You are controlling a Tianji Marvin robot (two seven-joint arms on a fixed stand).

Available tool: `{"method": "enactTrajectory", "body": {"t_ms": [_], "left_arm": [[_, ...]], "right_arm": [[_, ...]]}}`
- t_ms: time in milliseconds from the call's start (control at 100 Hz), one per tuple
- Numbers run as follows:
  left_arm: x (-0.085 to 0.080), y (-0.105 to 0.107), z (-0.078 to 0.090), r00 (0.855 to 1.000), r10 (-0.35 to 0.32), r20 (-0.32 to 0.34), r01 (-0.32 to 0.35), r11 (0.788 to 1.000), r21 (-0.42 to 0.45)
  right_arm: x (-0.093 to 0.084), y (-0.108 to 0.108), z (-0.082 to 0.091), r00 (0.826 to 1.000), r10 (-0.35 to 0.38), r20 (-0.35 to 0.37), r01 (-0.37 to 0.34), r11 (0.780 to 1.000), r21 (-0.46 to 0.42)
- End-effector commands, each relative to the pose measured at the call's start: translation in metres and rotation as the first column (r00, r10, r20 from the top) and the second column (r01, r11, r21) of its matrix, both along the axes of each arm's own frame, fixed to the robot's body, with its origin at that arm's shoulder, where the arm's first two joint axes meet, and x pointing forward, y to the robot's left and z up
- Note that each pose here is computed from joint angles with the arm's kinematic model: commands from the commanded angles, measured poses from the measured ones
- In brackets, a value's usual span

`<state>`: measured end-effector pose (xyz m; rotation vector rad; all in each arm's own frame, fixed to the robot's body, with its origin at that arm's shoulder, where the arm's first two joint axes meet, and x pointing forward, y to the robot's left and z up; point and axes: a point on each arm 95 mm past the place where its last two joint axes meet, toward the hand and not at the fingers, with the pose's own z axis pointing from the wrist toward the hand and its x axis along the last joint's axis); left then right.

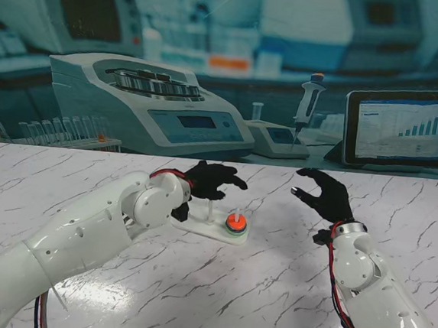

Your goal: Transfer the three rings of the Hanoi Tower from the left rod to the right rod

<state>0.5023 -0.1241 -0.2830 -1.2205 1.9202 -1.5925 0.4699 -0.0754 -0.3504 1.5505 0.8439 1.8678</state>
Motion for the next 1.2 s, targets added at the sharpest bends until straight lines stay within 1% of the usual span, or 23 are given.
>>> {"method": "enactTrajectory", "body": {"t_ms": [0,180,320,430,500,590,730,860,1060,1120,1190], "left_arm": [[-0.002,0.0,0.006,0.999,-0.016,0.03,0.016,1.0,0.007],[-0.004,0.012,0.015,0.998,0.032,0.059,-0.032,0.999,-0.01],[-0.006,0.028,0.017,0.994,0.085,0.069,-0.083,0.996,-0.029],[-0.009,0.041,0.016,0.987,0.145,0.073,-0.141,0.989,-0.053],[-0.011,0.05,0.014,0.979,0.194,0.066,-0.189,0.979,-0.076],[-0.015,0.06,0.011,0.961,0.272,0.051,-0.266,0.958,-0.105],[-0.02,0.077,0.004,0.932,0.357,0.061,-0.347,0.928,-0.134],[-0.026,0.089,-0.005,0.898,0.433,0.084,-0.414,0.893,-0.179],[-0.03,0.097,-0.02,0.841,0.533,0.095,-0.486,0.821,-0.298],[-0.031,0.099,-0.024,0.83,0.55,0.094,-0.498,0.806,-0.32],[-0.033,0.1,-0.028,0.822,0.563,0.083,-0.509,0.793,-0.336]], "right_arm": [[-0.002,0.006,-0.002,1.0,0.011,-0.001,-0.011,1.0,0.01],[-0.002,0.009,-0.003,1.0,0.022,-0.002,-0.022,1.0,0.015],[-0.003,0.015,-0.004,0.998,0.054,-0.011,-0.054,0.998,0.016],[-0.004,0.022,-0.006,0.997,0.08,-0.022,-0.08,0.997,0.025],[-0.004,0.027,-0.007,0.995,0.095,-0.028,-0.095,0.995,0.029],[-0.004,0.031,-0.007,0.993,0.111,-0.035,-0.109,0.993,0.034],[-0.005,0.036,-0.008,0.99,0.131,-0.044,-0.129,0.991,0.036],[-0.005,0.038,-0.008,0.989,0.139,-0.046,-0.137,0.99,0.039],[-0.005,0.039,-0.007,0.987,0.154,-0.044,-0.153,0.988,0.027],[-0.005,0.039,-0.007,0.986,0.162,-0.042,-0.162,0.987,0.014],[-0.005,0.039,-0.007,0.984,0.173,-0.04,-0.173,0.985,-0.003]]}}
